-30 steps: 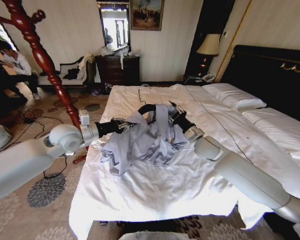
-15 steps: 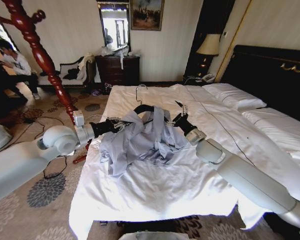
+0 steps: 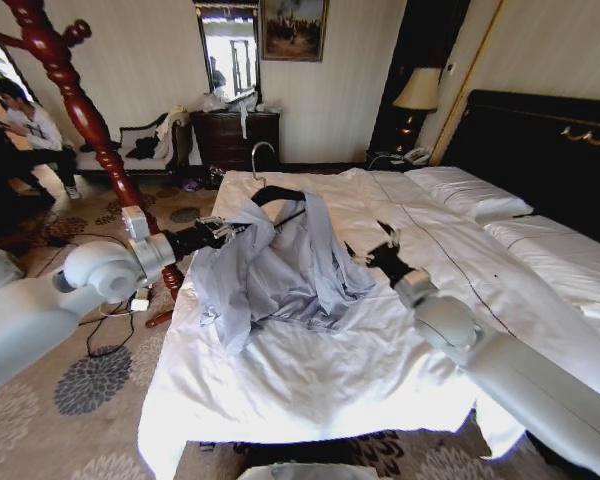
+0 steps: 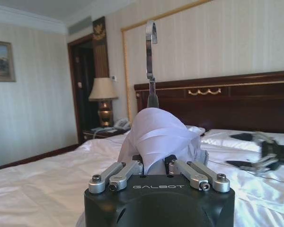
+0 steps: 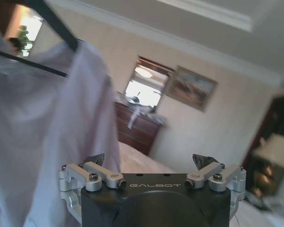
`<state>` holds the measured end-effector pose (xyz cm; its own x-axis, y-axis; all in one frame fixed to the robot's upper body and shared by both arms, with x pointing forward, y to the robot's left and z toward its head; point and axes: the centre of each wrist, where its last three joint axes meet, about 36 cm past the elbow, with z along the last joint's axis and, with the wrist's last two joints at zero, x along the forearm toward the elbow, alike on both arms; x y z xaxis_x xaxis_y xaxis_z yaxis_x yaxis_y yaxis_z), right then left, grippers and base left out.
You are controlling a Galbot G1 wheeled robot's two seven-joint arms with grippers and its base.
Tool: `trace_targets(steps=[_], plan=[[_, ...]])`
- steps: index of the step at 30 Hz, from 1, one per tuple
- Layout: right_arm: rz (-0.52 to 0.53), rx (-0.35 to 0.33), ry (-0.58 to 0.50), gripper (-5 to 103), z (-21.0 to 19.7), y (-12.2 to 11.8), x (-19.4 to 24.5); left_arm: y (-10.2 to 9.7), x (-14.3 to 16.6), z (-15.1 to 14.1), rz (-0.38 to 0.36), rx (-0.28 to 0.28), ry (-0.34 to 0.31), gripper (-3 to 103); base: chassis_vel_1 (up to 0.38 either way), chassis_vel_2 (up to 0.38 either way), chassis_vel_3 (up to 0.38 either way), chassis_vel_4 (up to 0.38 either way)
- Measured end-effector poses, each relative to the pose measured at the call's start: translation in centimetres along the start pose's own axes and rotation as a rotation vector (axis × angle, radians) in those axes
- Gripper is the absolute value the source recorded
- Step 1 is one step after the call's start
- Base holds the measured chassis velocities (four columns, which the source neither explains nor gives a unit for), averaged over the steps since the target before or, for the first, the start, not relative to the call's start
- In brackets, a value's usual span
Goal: Pick up the clothes from the bed and hang them on the clothes hanger.
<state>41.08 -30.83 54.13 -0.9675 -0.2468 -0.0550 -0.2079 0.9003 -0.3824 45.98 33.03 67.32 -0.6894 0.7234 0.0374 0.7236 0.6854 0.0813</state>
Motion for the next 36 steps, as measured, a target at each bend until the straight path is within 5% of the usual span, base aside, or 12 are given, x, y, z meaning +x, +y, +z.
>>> trace_targets(steps=[9,17,24,36], plan=[[0.120,-0.251,0.136,100,3.0,2.2,4.2,0.0,0.7,-1.1,-0.056,-0.008,-0.049,17,0.000,0.000,0.000,0.000],[0.177,-0.148,0.125,100,7.0,3.7,8.6,-0.4,1.9,-1.1,-0.081,-0.010,-0.042,17,0.000,0.000,0.000,0.000],[0.196,-0.137,0.119,100,7.3,4.4,10.3,-0.4,2.2,-1.0,-0.103,-0.016,-0.040,17,0.000,0.000,0.000,0.000],[0.192,-0.137,0.114,100,7.2,4.4,10.2,0.7,2.5,-4.2,-0.314,0.077,-0.064,17,0.000,0.000,0.000,0.000]])
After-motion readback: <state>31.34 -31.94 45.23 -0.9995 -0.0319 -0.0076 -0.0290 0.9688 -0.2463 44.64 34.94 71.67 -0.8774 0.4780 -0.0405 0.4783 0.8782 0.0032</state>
